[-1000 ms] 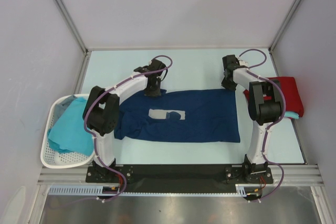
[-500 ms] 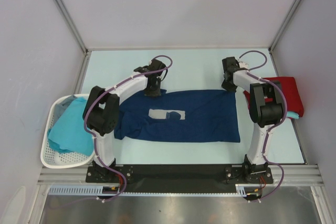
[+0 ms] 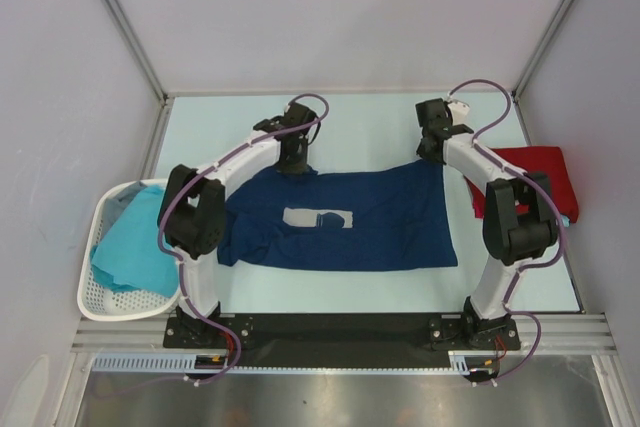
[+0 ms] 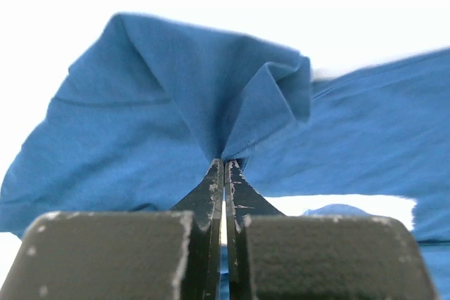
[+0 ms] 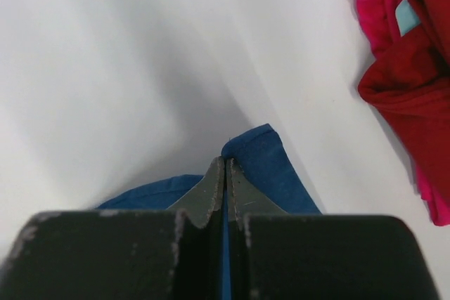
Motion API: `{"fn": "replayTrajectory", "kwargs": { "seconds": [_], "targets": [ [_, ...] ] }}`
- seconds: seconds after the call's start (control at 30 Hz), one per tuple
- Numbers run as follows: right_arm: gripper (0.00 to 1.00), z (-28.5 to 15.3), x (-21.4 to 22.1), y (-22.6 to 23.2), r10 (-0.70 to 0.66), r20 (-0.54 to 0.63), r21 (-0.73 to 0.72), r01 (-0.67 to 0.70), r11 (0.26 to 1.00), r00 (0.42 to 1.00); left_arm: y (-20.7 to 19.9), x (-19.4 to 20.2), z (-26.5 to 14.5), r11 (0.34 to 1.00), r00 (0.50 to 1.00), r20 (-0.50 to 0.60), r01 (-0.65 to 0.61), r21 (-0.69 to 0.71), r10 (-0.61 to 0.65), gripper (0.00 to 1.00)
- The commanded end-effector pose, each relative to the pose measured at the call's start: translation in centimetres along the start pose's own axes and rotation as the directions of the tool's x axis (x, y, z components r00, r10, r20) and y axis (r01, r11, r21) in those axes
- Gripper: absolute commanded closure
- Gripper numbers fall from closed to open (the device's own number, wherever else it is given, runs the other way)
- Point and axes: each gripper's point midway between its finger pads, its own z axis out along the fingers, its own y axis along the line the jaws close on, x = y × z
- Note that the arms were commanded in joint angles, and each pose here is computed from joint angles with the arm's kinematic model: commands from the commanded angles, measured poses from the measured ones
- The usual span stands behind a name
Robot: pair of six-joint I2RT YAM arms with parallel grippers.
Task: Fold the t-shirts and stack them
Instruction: Grap the side of the flattened tshirt furthest away from the robot with both arms
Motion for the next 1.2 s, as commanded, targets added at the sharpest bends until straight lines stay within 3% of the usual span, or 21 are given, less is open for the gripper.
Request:
{"fn": "replayTrajectory", "kwargs": {
  "seconds": [0.0,0.43,0.67,1.17],
  "targets": [
    [1.0,-2.3,-2.7,-0.5,0.01,0.085,0.013,-0.011,1.0,0.996,-0.2,-4.2,-2.8,0.999,0.993,0.112,0.046,0.015,-0.047,1.0],
    [1.0,-4.2,-2.9,-0.6,-0.009,0.127,0.007,0.008,1.0,0.992,0.3,-7.8,-5.0,0.997,0.981,0.176,0.082,0.018,-0.084,1.0],
    [1.0,-4.2,-2.7,-0.8,-0.01,0.133,0.01,0.009,1.0,0.991,1.4,-3.2,-2.6,0.997,0.993,0.097,0.07,-0.015,-0.068,1.0],
    [1.0,-3.8,-2.5,-0.8,-0.02,0.131,0.017,0.018,1.0,0.991,-1.2,2.8,2.2,0.998,0.993,-0.119,0.026,0.055,-0.019,1.0]
  ]
}}
